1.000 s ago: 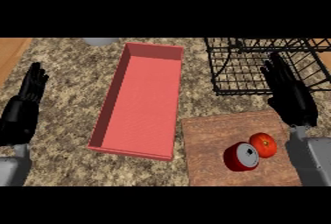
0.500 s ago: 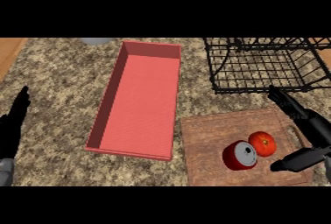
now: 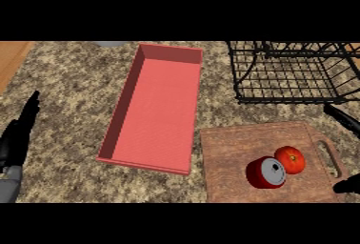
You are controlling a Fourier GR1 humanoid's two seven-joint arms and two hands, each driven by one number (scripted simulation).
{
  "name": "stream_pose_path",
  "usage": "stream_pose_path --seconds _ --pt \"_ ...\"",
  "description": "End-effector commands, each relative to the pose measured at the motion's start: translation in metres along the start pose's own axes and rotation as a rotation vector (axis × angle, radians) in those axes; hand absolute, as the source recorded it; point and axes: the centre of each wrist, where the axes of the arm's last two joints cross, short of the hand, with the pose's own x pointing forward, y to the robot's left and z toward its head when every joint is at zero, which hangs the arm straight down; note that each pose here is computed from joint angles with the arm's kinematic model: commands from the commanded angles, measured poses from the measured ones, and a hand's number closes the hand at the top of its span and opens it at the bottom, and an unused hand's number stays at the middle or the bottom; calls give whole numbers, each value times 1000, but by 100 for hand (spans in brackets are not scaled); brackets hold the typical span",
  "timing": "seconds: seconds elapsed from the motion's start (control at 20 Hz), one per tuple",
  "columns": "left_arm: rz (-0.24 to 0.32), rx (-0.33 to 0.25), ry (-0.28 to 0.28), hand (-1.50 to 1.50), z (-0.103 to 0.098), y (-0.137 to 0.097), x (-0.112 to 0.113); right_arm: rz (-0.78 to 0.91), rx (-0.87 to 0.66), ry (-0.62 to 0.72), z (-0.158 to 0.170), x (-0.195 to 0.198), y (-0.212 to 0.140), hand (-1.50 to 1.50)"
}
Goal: Pick the tomato from the cutting board and place it in the cardboard box
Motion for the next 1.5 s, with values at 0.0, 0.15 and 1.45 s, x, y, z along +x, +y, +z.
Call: stream_pose_path --seconds 0.0,0.15,1.45 --pt "-11 -8 1 0 -4 -14 8 190 192 -4 -5 12 -36 -150" --pt "-15 1 6 0 -2 -5 2 262 293 29 -28 21 -39 -150" --pt "-32 17 7 0 13 -2 -15 477 651 214 -90 23 41 -150"
